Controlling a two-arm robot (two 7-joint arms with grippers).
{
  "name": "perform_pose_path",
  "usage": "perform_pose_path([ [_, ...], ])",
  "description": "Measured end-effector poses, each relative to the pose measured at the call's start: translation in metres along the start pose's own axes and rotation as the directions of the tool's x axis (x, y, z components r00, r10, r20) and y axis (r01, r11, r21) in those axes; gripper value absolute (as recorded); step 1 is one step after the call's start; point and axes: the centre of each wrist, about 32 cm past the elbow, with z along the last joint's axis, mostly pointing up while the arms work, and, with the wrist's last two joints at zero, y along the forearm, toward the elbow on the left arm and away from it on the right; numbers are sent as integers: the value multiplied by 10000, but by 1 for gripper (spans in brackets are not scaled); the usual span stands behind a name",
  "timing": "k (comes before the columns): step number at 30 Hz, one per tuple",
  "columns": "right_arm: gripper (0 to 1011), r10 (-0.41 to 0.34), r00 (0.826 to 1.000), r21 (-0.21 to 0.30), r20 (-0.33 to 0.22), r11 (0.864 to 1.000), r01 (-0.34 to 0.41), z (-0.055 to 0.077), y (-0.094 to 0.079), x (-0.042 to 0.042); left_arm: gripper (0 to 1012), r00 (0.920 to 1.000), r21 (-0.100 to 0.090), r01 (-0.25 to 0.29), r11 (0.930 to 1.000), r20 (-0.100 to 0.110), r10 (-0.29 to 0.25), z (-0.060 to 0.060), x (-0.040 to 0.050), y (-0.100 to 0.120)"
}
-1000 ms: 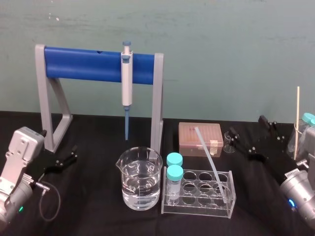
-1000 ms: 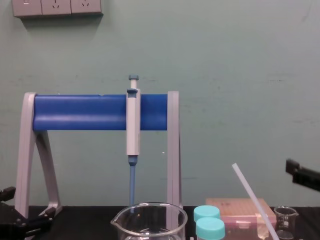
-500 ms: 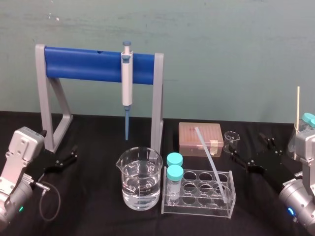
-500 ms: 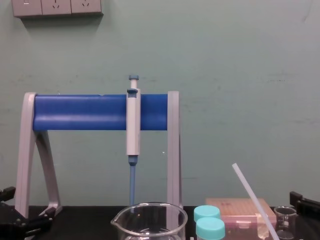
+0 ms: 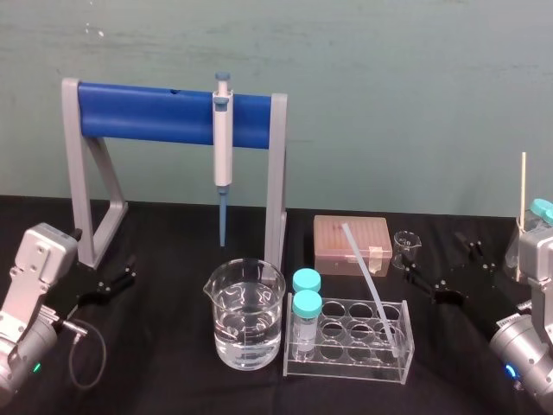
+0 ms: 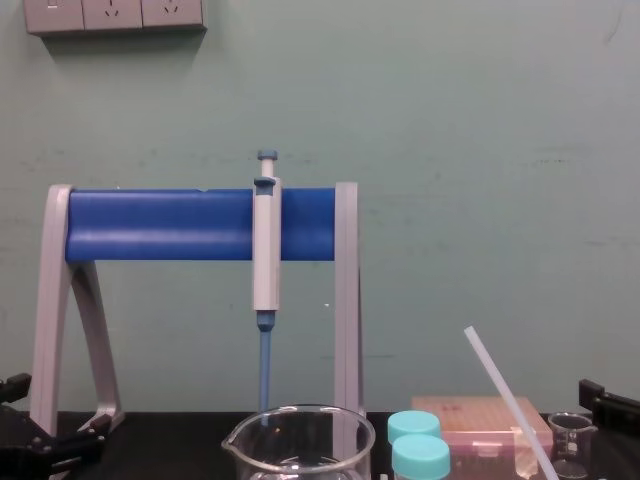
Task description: Pick up the stirring rod with one hand, then place it down.
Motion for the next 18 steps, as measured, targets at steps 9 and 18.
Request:
perform_pose_path([
  [9,1002,3,10000,28,6,10000,-3,3,0,1,1000,10000,0,0,10000,0,0,0,0,0],
  [18,1000,3,10000,41,5,10000,-3,4,0,1,1000,10000,0,1,10000,0,-1,0,0,0],
])
